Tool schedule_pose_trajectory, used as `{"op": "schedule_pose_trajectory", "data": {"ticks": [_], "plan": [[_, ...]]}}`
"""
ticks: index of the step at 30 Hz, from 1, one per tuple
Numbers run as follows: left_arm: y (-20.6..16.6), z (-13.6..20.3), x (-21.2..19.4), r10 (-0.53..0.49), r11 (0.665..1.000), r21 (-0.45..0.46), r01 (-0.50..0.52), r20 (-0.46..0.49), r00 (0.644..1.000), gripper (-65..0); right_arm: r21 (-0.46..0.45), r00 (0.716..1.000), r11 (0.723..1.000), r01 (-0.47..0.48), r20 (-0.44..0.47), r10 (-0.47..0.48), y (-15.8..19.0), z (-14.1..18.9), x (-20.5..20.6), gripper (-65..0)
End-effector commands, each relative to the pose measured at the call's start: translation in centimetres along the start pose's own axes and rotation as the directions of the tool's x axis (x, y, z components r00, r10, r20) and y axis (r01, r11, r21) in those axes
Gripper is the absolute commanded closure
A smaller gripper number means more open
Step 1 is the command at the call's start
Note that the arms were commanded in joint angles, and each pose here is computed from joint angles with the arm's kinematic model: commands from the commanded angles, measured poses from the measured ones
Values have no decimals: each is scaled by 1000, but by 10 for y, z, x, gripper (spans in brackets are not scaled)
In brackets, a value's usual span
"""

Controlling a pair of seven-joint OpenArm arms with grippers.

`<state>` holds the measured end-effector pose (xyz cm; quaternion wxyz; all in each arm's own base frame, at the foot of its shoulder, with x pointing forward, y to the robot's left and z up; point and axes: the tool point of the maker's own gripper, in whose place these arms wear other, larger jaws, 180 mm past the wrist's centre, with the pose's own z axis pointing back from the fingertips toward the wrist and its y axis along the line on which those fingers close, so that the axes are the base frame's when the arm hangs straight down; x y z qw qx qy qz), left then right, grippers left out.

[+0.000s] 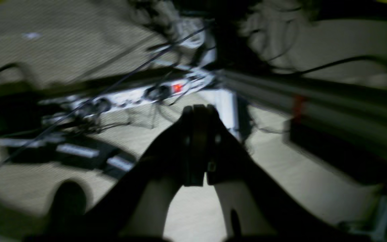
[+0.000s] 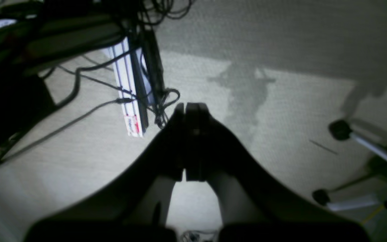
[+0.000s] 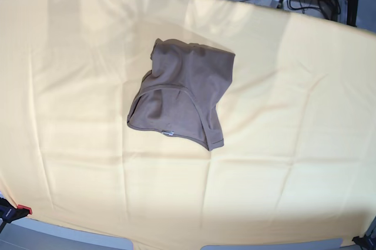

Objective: Fold the T-shirt properly

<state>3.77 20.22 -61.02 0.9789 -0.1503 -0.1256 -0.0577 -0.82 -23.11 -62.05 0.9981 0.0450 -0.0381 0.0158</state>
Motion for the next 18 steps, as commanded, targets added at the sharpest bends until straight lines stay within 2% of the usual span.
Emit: {"op": "schedule_pose_trajectory", "data": {"ticks": [1,3,8,14,18], "plan": [[-9,-4,-5,-12,1000,-7,12,2,1000,0,12,1000,1000,3,14,-4,6,-1,5,0],[-24,-14,-10,-32,999,4,32,-14,999,0,35,1000,999,16,24,-17,25,-7,8,0],[-55,-31,-3,-43,999,31,43,6,999,0,72,999,996,-44,17,43,66,-17,8,0],[-85,-43,-8,-88,996,20,88,-13,996,0,109,999,994,-27,20,25,91,-20,8,0],[-90,-43,-12,-59,998,14,59,-20,998,0,134,1000,991,-25,20,23,101,-21,8,0]]}}
